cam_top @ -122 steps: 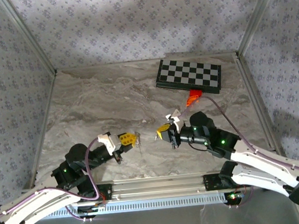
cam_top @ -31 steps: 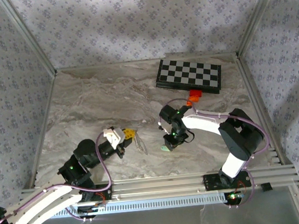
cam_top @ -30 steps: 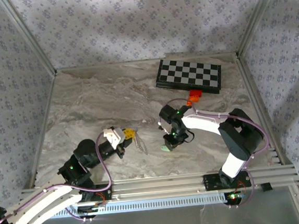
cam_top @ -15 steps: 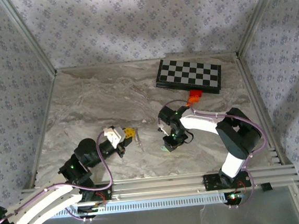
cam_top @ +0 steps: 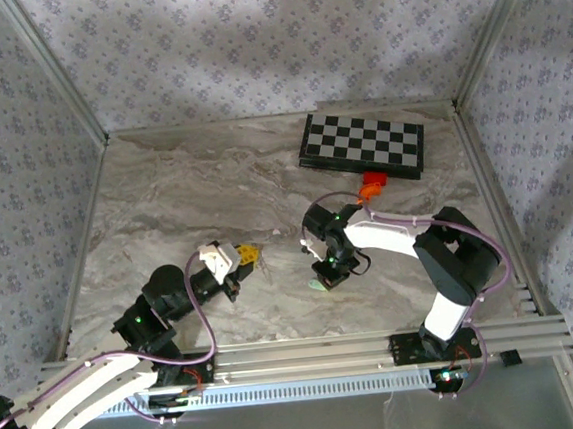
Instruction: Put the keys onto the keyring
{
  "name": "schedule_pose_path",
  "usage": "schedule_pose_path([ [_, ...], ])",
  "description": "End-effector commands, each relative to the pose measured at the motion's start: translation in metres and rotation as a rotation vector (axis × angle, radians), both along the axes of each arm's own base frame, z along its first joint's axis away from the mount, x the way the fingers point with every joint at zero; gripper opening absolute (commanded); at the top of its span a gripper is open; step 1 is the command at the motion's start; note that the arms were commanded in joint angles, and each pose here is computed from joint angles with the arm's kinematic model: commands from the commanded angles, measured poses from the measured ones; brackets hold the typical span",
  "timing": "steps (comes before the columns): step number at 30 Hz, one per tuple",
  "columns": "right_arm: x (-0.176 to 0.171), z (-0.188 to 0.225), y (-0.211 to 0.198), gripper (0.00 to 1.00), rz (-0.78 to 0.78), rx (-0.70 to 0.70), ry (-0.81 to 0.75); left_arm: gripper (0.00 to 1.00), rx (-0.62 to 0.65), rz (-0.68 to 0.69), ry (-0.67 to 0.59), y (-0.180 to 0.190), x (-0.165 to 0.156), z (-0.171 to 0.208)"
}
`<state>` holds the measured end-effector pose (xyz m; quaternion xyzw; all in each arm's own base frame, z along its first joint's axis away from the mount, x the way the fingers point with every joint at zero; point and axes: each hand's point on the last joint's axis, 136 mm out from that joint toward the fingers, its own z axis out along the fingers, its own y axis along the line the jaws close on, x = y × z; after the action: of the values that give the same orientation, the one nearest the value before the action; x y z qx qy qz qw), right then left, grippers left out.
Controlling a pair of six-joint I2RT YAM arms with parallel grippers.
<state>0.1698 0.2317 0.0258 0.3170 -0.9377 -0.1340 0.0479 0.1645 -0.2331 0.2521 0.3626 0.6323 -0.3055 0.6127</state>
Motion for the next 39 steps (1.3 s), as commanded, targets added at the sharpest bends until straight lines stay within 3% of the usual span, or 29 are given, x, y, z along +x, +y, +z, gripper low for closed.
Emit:
schedule_pose_path([
  [1,0.002,0.013,0.006,0.0,0.041,0.036,-0.06,0.0,-0.047,-0.014,-0.041,0.0,-0.001,0.018],
  [8,0.018,0.044,0.021,0.0,0.09,0.193,-0.341,0.0,-0.054,-0.016,-0.041,0.0,-0.001,0.02],
  [18,0.0,0.162,0.055,0.0,0.185,0.718,-0.732,0.0,-0.078,-0.045,-0.056,0.0,-0.007,0.027],
  [24,-0.018,0.229,0.067,0.0,0.225,0.999,-0.747,0.0,-0.113,-0.11,-0.07,-0.003,-0.018,0.034],
  [32,-0.062,0.307,0.071,0.0,0.45,1.284,-0.769,0.0,-0.185,-0.202,-0.087,-0.002,-0.039,0.05],
  [39,-0.096,0.327,0.065,0.0,0.704,1.342,-0.801,0.0,-0.201,-0.218,-0.08,0.0,-0.044,0.057],
])
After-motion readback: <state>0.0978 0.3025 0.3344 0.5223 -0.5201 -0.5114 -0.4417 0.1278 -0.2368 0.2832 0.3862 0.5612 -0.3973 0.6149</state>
